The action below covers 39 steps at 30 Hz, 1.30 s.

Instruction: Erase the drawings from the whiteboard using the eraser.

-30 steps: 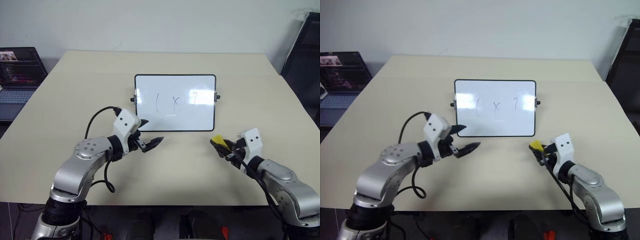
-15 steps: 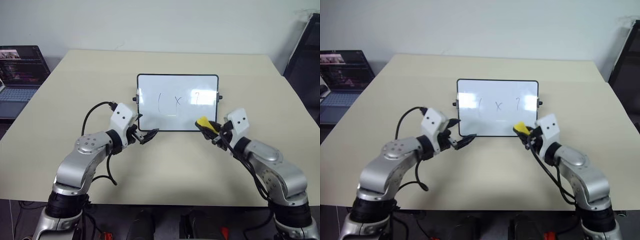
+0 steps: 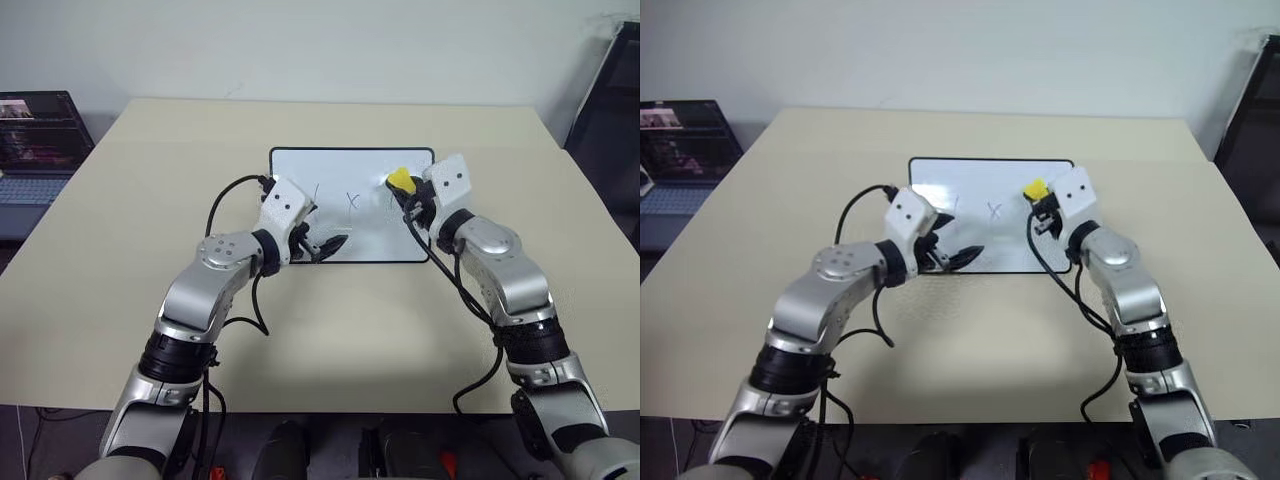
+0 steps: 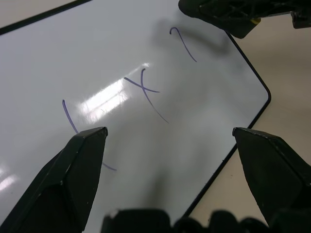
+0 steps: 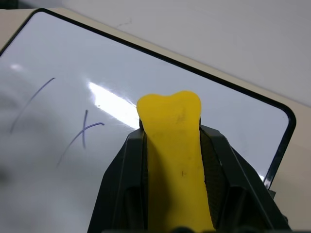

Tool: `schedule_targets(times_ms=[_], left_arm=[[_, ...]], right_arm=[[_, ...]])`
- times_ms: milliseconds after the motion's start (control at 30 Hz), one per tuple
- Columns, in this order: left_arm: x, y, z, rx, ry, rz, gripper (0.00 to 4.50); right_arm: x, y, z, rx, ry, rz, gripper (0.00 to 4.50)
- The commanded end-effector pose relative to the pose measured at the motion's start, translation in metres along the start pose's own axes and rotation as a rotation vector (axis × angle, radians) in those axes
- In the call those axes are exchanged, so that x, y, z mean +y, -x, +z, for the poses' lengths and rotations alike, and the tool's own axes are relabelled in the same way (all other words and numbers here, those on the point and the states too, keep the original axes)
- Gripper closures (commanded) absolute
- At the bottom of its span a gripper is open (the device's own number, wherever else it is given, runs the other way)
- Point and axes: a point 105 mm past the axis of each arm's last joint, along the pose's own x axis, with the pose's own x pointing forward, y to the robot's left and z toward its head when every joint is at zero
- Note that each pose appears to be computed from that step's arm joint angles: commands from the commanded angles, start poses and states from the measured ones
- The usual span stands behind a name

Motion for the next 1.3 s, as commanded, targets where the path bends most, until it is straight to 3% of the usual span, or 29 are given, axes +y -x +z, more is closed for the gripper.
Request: schedule_targets(times_ms=[33, 300, 533, 667, 967, 1133, 1300], left_arm=[[0.002, -0.002, 0.015, -0.044, -0.027, 0.017, 0.0], [-0.005, -0.004, 0.015, -0.046, -0.028, 0.001, 0.0], [-0.007, -0.004, 0.019, -0.053, -0.037, -0.007, 0.0], [-0.007, -0.003, 0.019, -0.051, -0.036, -0.01, 0.0], [-0.012, -0.003, 0.016, -0.043, -0.03, -0.019, 0.0], [-0.014, -0.003, 0.014, -0.039, -0.027, -0.026, 0.0], [-0.014, -0.002, 0.014, -0.039, -0.026, -0.026, 0.0]], right_arm=[[-0.012, -0.009, 0.015, -0.063, 0.038, -0.057, 3.39], [-0.007, -0.024, -0.006, -0.01, 0.071, -0.042, 3.39], [0.024, -0.012, -0.046, 0.152, 0.087, 0.148, 3.39], [0.023, -0.012, -0.041, 0.14, 0.107, 0.139, 3.39], [-0.017, -0.026, -0.017, 0.072, 0.141, -0.07, 3.39], [-0.019, -0.025, -0.032, 0.155, 0.111, -0.064, 3.39], [0.004, -0.013, -0.055, 0.268, 0.108, 0.097, 3.39]])
